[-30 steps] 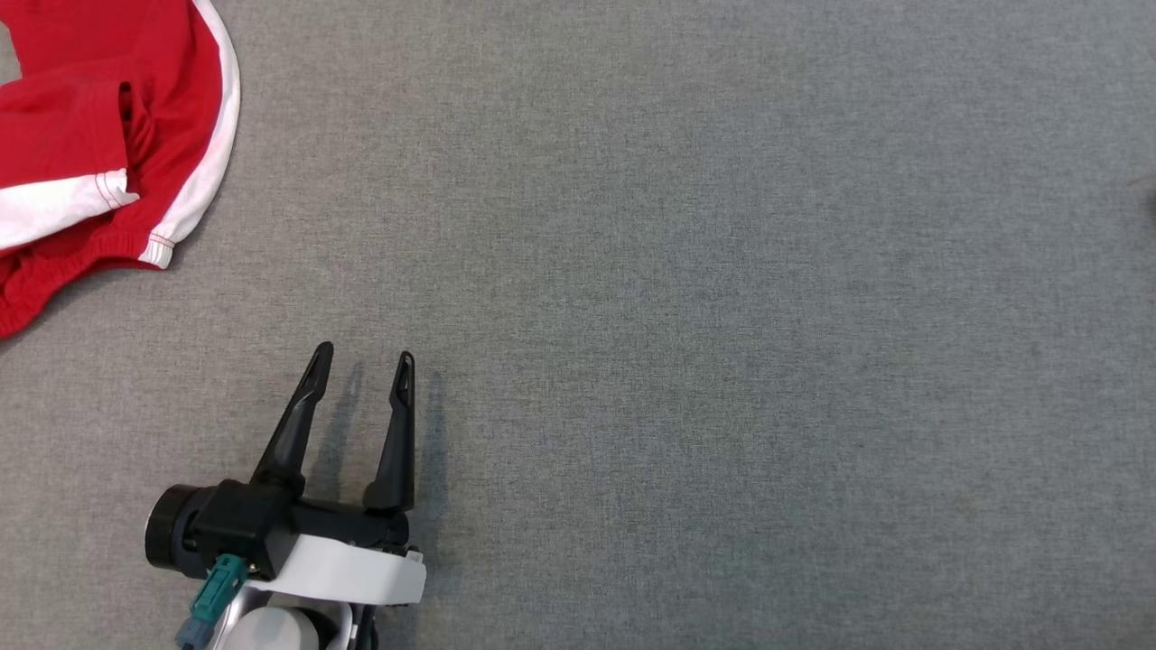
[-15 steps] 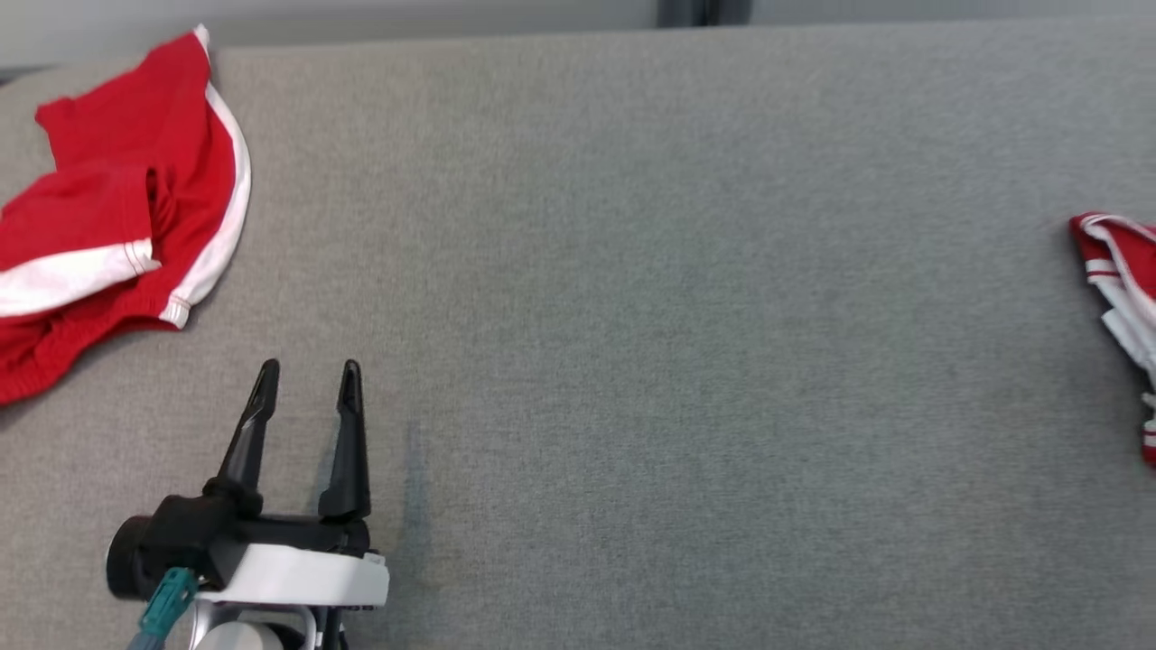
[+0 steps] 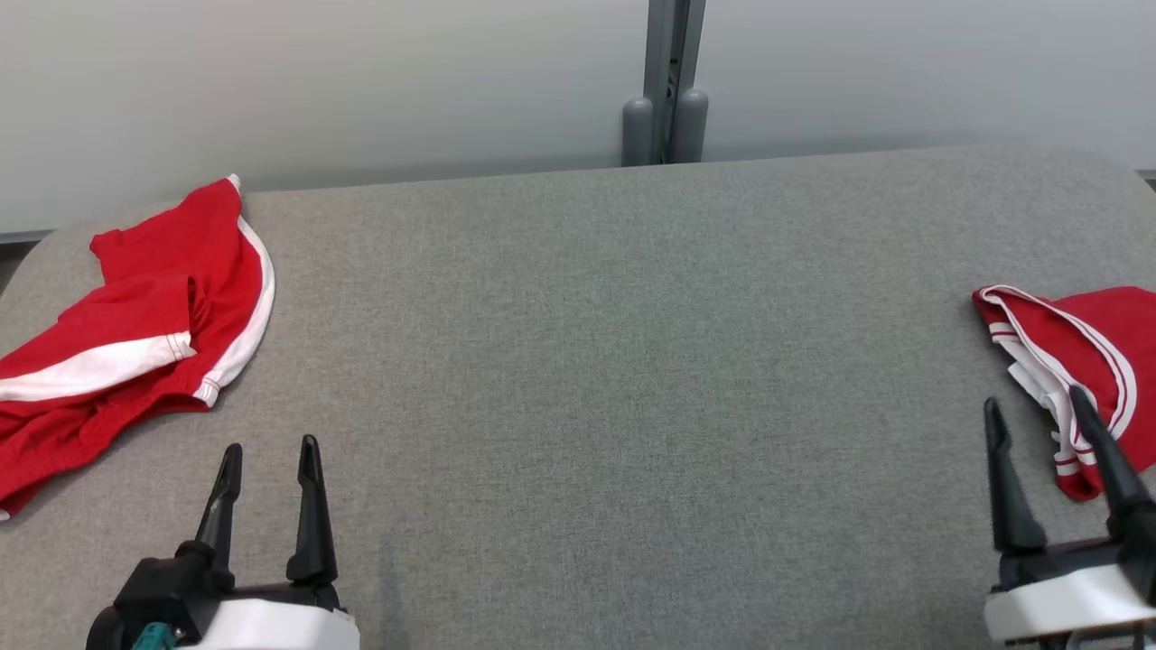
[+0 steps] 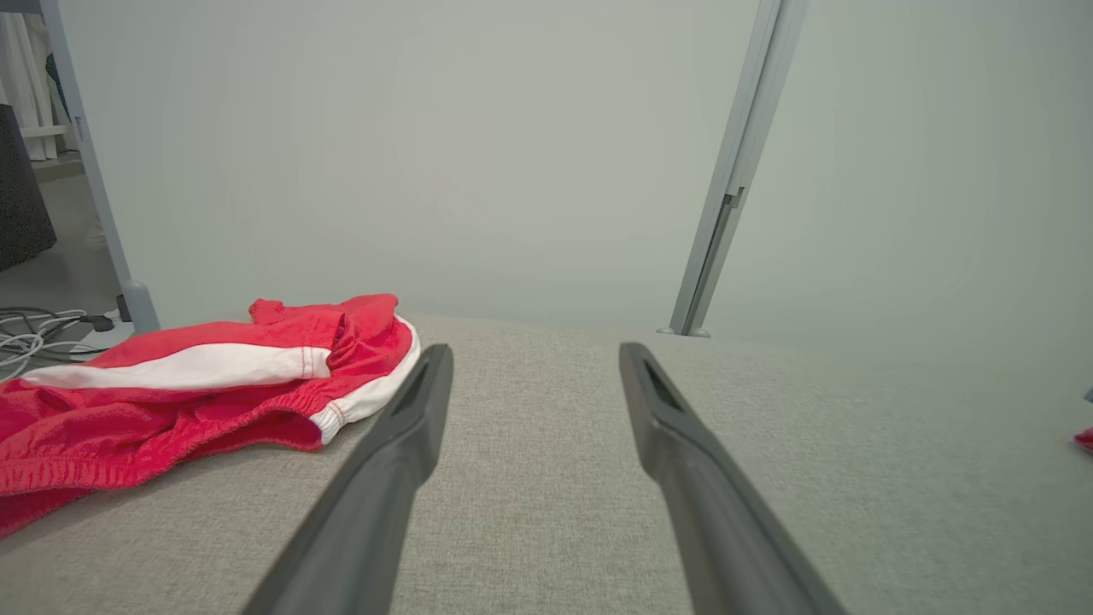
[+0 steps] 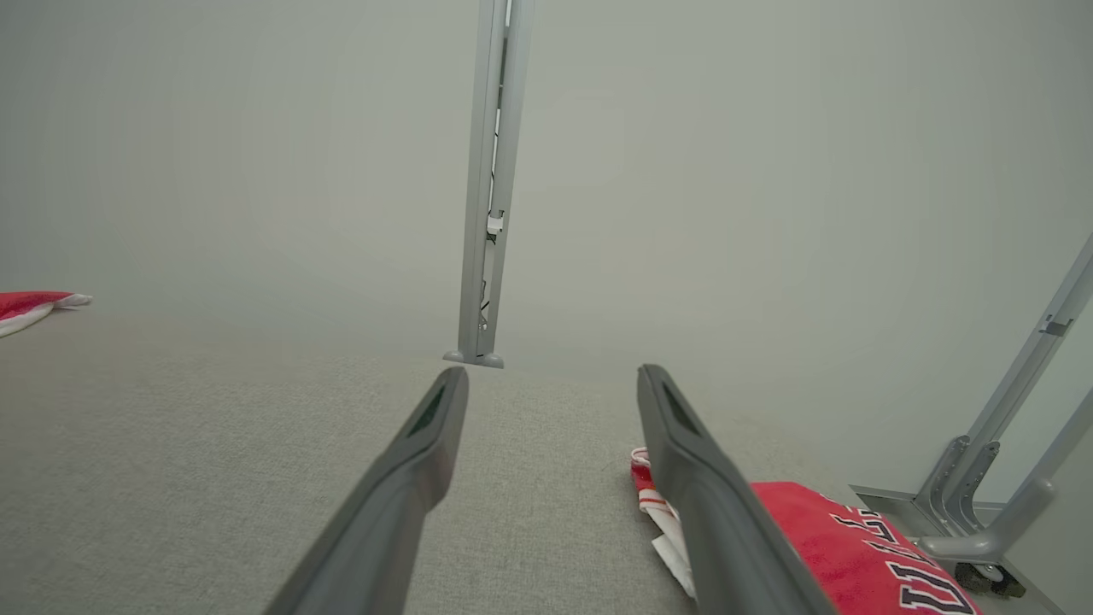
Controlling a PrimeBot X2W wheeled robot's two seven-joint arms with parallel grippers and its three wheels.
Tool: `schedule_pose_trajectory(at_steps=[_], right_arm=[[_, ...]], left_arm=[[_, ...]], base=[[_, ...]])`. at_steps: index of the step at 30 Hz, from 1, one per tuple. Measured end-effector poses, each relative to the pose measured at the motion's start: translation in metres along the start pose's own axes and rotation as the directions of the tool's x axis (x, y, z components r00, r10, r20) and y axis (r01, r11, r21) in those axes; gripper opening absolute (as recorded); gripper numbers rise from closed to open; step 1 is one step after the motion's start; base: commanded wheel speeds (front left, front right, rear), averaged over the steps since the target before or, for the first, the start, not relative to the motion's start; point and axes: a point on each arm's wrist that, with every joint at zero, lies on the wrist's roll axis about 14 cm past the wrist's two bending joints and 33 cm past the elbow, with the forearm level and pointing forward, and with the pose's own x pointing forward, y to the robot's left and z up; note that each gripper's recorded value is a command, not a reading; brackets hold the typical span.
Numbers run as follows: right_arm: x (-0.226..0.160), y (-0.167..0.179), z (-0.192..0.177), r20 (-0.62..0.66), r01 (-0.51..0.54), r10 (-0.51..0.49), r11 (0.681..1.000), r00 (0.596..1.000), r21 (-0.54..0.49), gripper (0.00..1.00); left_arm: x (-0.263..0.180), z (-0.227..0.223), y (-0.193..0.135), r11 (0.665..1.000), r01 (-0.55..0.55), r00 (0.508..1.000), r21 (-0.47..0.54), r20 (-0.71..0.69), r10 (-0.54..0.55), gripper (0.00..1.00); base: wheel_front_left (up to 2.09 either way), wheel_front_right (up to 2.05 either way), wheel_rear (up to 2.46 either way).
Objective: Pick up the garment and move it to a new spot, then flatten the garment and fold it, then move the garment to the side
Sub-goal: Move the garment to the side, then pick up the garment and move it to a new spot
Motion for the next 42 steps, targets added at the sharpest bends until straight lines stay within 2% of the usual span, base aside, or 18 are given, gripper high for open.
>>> schedule_pose_trajectory(at_steps=[8, 16, 22, 25, 29, 36, 39, 42], right_arm=[[-0.022, 0.018, -0.016, -0.053, 0.037, -0.032, 0.995, 0.998, 0.088, 1.00], [-0.023, 0.017, -0.027, -0.085, 0.056, -0.047, 0.992, 0.995, 0.110, 1.00], [-0.018, 0.029, -0.023, -0.068, 0.017, -0.009, 0.993, 0.998, 0.119, 1.00], [-0.015, 0.046, -0.021, -0.062, -0.033, 0.042, 0.991, 0.997, 0.129, 1.00], [-0.009, 0.086, -0.017, -0.045, -0.152, 0.161, 0.975, 0.986, 0.160, 1.00], [-0.008, 0.163, -0.003, 0.002, -0.375, 0.383, 0.903, 0.924, 0.211, 1.00], [-0.008, 0.182, 0.005, 0.026, -0.431, 0.436, 0.877, 0.900, 0.213, 1.00], [-0.006, 0.192, 0.005, 0.029, -0.458, 0.462, 0.864, 0.886, 0.209, 1.00]], left_arm=[[-0.017, -0.019, -0.003, 0.999, 0.032, 0.997, -0.008, -0.064, -0.033, 1.00], [-0.018, -0.027, -0.002, 0.999, 0.029, 0.995, -0.016, -0.090, -0.031, 1.00], [-0.020, -0.019, 0.002, 1.000, 0.012, 0.998, -0.026, -0.065, -0.014, 1.00], [-0.028, -0.012, 0.011, 0.999, -0.020, 0.999, -0.025, -0.045, 0.019, 1.00], [-0.050, -0.006, 0.035, 0.994, -0.106, 0.994, -0.024, -0.028, 0.105, 1.00], [-0.107, 0.001, 0.083, 0.958, -0.285, 0.958, -0.030, 0.002, 0.286, 1.00], [-0.122, 0.007, 0.095, 0.944, -0.328, 0.944, -0.038, 0.028, 0.329, 1.00], [-0.126, 0.013, 0.104, 0.933, -0.357, 0.932, -0.045, 0.046, 0.359, 1.00]], base=[[0.00, 0.00, 0.00], [0.00, 0.00, 0.00], [0.00, 0.00, 0.00], [0.00, 0.00, 0.00], [0.00, 0.00, 0.00], [0.00, 0.00, 0.00], [0.00, 0.00, 0.00], [0.00, 0.00, 0.00]])
